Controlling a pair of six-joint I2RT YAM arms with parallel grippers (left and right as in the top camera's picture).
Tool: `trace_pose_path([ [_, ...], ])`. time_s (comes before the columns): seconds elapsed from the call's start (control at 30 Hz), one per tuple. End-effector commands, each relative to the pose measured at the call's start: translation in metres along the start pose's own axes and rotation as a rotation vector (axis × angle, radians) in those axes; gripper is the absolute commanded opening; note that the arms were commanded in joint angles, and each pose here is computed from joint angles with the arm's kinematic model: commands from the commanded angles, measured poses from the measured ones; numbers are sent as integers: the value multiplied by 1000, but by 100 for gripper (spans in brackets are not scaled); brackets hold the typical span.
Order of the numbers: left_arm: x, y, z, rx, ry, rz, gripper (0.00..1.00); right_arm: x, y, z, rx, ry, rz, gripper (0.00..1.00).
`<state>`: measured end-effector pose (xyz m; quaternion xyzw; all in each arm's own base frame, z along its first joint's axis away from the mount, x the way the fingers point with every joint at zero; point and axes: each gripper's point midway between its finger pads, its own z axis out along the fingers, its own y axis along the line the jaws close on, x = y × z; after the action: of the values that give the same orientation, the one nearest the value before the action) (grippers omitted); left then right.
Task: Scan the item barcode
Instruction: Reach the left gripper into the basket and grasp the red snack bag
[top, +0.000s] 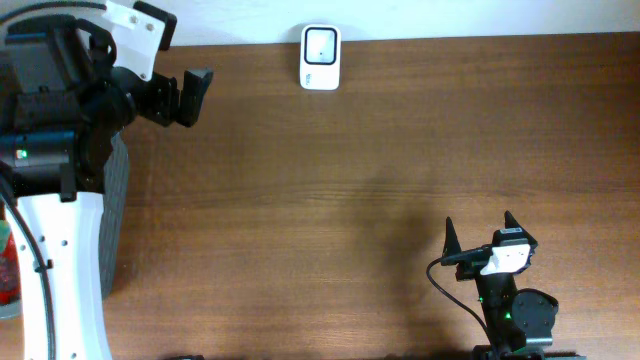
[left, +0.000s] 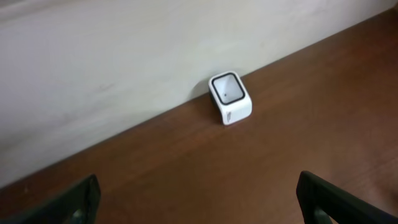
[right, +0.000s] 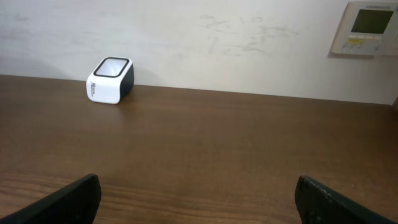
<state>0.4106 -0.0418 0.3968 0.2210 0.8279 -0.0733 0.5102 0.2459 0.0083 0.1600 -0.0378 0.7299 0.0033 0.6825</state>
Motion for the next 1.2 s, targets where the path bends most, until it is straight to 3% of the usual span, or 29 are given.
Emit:
trace_pose_path([
  [0.0,-15,22,-1,-88,-47,-57,99,2,1,0,-1,1,3,98],
  [0.1,-8,99,-27,-450,-102,-414,99,2,1,0,-1,1,3,98],
  [0.2,30,165,-73,-775,-169,-791,99,2,1,0,-1,1,3,98],
  [0.3,71,204,-105,-938,-184,-987,90,2,1,0,-1,1,3,98],
  [0.37,116,232,-124,-1046,-110,-1063,80,2,1,0,-1,1,3,99],
  [0.43,158,246,-132,-1116,-29,-1173,79,2,1,0,-1,1,3,99],
  [0.57,214,257,-129,-1173,115,-1278,76,2,1,0,-1,1,3,99],
  [0.67,262,260,-122,-1228,279,-1326,59,2,1,0,-1,1,3,99],
  [0.87,320,242,-131,-1433,495,-1427,65,2,1,0,-1,1,3,98],
  [1.17,364,232,-124,-1468,668,-1425,66,2,1,0,-1,1,3,99],
])
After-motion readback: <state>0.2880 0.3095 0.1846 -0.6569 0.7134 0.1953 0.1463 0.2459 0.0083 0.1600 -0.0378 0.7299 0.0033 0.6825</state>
